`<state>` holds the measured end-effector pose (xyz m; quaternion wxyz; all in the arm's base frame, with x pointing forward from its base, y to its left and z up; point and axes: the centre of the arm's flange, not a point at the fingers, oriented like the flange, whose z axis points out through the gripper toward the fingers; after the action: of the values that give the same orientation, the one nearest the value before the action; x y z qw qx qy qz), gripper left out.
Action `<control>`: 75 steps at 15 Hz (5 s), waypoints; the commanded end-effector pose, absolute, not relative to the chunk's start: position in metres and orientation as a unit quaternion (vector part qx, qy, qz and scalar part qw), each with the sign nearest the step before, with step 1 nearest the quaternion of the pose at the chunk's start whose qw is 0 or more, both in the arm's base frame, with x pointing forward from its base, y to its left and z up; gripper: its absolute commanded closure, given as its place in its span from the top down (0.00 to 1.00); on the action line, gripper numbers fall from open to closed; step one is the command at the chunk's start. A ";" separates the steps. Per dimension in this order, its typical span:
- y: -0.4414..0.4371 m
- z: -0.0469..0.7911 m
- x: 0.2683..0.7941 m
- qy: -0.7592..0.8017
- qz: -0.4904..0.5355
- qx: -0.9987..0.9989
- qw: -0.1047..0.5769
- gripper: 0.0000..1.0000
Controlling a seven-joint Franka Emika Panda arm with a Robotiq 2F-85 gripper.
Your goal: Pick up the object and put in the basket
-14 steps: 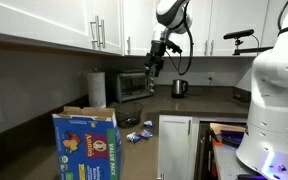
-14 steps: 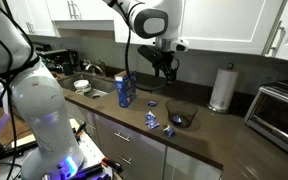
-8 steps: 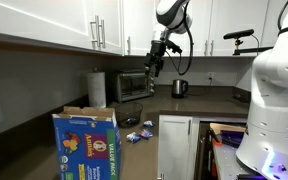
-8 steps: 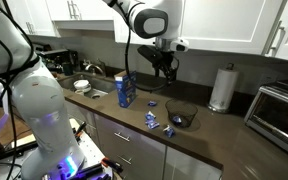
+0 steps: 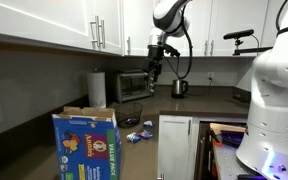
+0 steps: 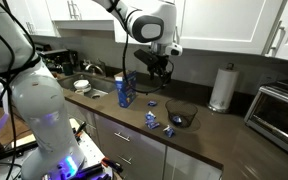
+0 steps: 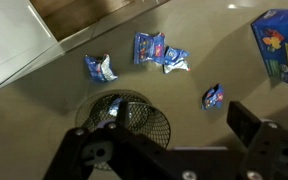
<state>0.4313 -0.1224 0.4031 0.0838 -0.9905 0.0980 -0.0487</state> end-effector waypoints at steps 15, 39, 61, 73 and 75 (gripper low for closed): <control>-0.045 0.241 0.528 -0.019 -0.008 -0.999 0.037 1.00; 0.003 0.122 0.521 -0.053 0.079 -0.994 0.051 0.59; -0.069 0.254 0.544 -0.063 0.034 -0.997 -0.023 0.07; -0.105 0.263 0.558 -0.031 -0.049 -0.990 -0.126 0.18; -0.108 0.262 0.557 -0.028 -0.051 -0.990 -0.129 0.43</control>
<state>0.5594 -0.1079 0.2669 -0.1123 -0.9922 -0.0369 -0.0407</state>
